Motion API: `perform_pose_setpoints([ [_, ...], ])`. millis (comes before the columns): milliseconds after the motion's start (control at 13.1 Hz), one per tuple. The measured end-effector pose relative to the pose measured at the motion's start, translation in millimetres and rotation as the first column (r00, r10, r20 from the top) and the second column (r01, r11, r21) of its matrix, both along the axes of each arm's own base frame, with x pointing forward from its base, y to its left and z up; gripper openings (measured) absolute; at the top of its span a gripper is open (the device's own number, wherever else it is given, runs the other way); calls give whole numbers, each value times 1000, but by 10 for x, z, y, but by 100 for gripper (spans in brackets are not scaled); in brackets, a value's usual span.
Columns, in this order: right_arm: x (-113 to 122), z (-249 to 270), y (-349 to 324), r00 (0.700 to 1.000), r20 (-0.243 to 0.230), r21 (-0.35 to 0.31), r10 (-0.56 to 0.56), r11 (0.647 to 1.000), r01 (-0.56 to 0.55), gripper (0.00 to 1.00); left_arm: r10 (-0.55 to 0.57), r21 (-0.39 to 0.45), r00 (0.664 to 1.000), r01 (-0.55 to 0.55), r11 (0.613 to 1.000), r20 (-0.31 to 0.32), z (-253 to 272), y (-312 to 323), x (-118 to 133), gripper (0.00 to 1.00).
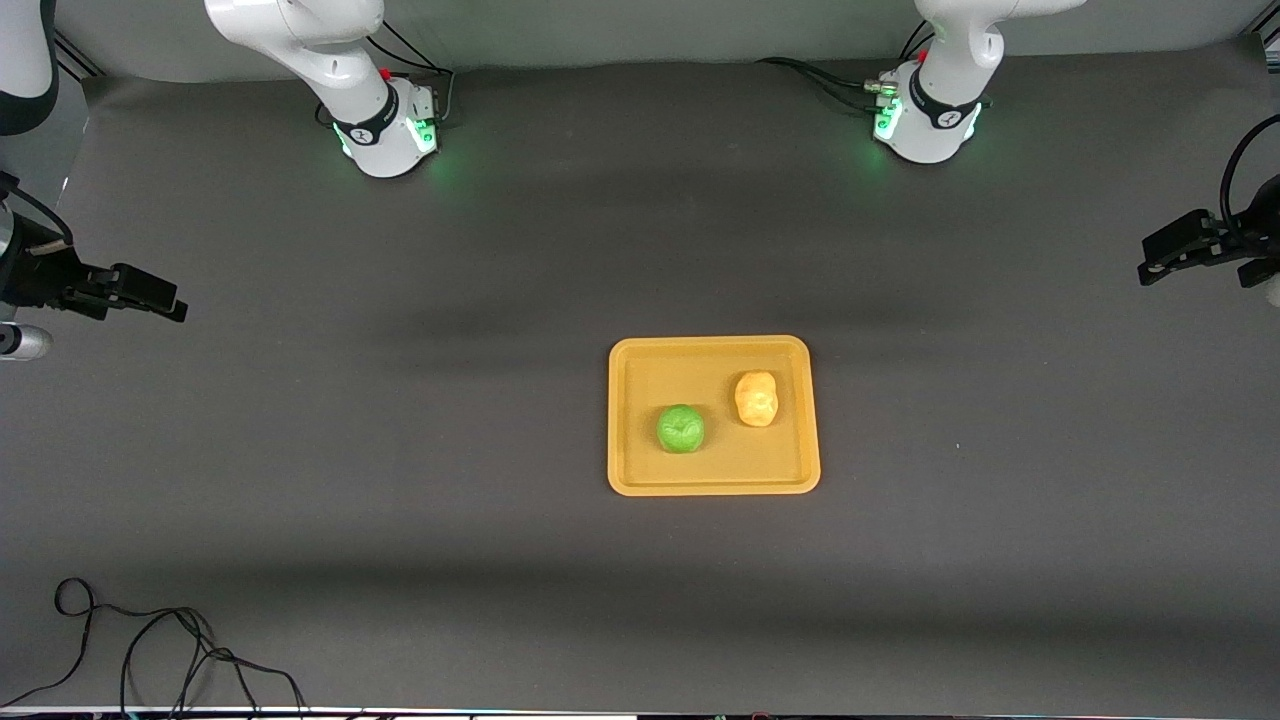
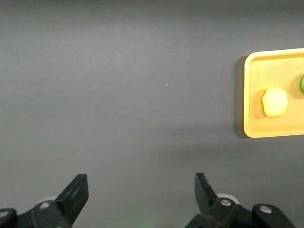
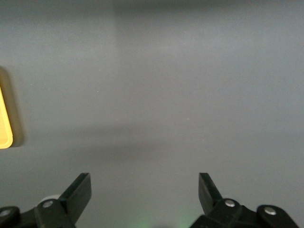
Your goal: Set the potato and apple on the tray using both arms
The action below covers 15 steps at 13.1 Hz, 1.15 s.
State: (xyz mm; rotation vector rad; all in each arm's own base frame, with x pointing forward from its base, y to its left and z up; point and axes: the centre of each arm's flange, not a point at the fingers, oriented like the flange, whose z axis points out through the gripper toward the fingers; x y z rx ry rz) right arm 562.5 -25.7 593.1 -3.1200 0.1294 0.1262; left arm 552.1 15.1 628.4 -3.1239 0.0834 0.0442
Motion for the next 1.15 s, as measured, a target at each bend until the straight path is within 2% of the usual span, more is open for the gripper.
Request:
perform_pose_setpoints([
  [1149,-3,71,-57,1000,13,-1,-10,1000,10,100,0,0,1000,0,1000,0,0,0,0,99],
])
